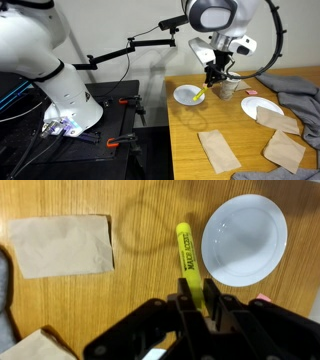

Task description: Take the marker out of the cup and put it on the table

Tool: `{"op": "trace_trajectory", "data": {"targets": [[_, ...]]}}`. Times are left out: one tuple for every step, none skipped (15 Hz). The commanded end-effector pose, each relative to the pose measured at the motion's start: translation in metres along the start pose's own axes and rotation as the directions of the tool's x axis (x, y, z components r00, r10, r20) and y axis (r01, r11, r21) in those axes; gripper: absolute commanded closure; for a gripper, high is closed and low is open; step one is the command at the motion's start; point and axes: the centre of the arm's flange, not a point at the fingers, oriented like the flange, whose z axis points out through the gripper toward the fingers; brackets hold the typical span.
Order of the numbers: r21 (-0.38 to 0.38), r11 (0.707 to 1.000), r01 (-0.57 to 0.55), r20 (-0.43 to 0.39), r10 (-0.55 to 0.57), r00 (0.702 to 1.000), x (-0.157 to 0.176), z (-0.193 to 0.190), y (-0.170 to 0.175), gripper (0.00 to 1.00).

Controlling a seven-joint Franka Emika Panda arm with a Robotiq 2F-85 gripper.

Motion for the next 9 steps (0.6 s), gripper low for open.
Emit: {"op": "trace_trajectory", "data": {"targets": [[0.008, 0.995, -0.1, 0.094, 0.099, 0.991, 0.013, 0.038, 0.005, 0.95], [0.007, 0.993, -0.119, 0.116, 0.118, 0.986, 0.016, 0.05, 0.008, 0.95], [0.004, 0.99, -0.14, 0.135, 0.138, 0.981, 0.018, 0.061, 0.01, 0.95], [-0.003, 0.986, -0.165, 0.149, 0.163, 0.975, 0.02, 0.072, 0.01, 0.95], [-0.007, 0.983, -0.184, 0.164, 0.182, 0.97, 0.024, 0.081, 0.013, 0.95], [-0.015, 0.979, -0.205, 0.178, 0.204, 0.963, 0.027, 0.091, 0.015, 0.95], [-0.019, 0.975, -0.22, 0.192, 0.22, 0.956, 0.029, 0.097, 0.018, 0.95], [-0.025, 0.971, -0.237, 0.207, 0.237, 0.949, 0.031, 0.105, 0.02, 0.95], [-0.031, 0.967, -0.253, 0.223, 0.253, 0.941, 0.034, 0.112, 0.022, 0.95]]}}
